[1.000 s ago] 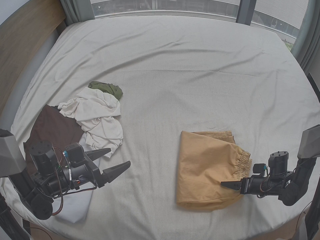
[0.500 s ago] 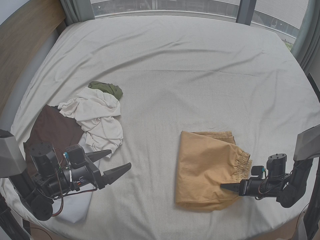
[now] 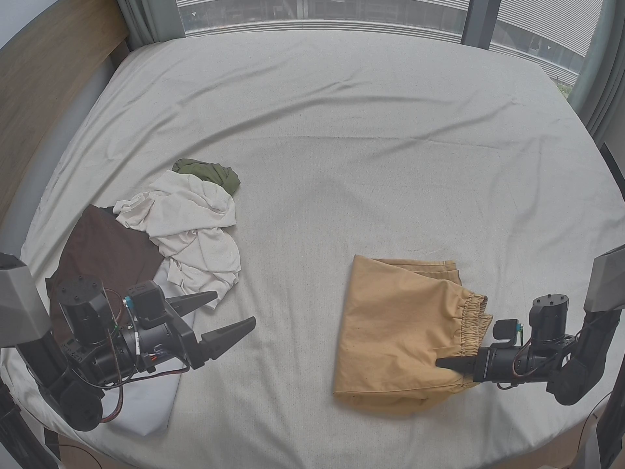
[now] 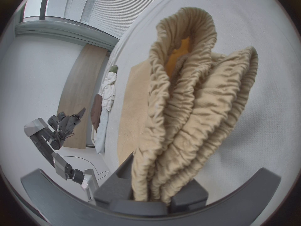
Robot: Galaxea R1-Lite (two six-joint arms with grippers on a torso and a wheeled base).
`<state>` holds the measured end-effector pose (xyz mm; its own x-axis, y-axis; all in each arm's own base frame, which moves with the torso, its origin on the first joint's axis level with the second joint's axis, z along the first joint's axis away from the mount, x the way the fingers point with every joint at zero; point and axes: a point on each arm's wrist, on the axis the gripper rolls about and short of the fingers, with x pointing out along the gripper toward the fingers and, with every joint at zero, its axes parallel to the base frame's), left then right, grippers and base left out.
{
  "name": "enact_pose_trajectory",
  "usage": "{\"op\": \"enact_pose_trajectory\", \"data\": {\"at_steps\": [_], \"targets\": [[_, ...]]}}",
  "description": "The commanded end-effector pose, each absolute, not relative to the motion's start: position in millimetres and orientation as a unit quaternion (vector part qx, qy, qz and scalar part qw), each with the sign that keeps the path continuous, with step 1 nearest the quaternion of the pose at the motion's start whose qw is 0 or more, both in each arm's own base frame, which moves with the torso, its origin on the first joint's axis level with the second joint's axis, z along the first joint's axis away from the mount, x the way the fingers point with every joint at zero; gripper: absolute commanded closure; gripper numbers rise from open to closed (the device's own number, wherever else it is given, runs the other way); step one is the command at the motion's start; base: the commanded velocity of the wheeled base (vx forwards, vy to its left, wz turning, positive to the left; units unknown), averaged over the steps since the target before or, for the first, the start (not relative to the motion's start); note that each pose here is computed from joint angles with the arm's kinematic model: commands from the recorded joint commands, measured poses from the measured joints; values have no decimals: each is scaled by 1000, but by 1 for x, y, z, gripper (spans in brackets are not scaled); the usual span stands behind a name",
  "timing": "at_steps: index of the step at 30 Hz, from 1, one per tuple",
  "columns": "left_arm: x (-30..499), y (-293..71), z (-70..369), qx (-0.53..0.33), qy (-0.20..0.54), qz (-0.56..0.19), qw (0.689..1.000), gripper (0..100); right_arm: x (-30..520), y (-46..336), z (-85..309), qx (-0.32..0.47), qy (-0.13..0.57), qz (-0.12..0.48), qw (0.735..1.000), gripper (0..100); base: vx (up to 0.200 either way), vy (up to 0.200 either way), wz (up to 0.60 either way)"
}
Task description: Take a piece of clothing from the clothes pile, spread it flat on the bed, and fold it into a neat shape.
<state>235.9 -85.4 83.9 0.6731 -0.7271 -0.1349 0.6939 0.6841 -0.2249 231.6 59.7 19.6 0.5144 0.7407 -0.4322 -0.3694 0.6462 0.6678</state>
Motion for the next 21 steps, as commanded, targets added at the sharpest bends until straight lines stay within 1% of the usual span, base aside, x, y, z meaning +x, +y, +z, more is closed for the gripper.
{"op": "enact_pose_trajectory", "data": {"at_steps": [1, 2, 10, 14, 21], "targets": [[235, -85, 86, -78, 104, -390, 912, 0, 225, 59, 40, 253, 331, 360, 835, 100, 0, 0, 0], [235, -85, 86, -77, 103, -390, 912, 0, 224, 61, 48, 248, 316, 370, 838, 100, 0, 0, 0], [228, -81, 91, -83, 101, -388, 913, 0, 217, 78, 71, 233, 272, 415, 836, 100, 0, 0, 0], [228, -81, 90, -84, 102, -387, 912, 0, 218, 85, 78, 235, 255, 430, 833, 100, 0, 0, 0], [228, -80, 90, -83, 101, -384, 914, 0, 222, 89, 88, 233, 237, 440, 834, 100, 0, 0, 0]]}}
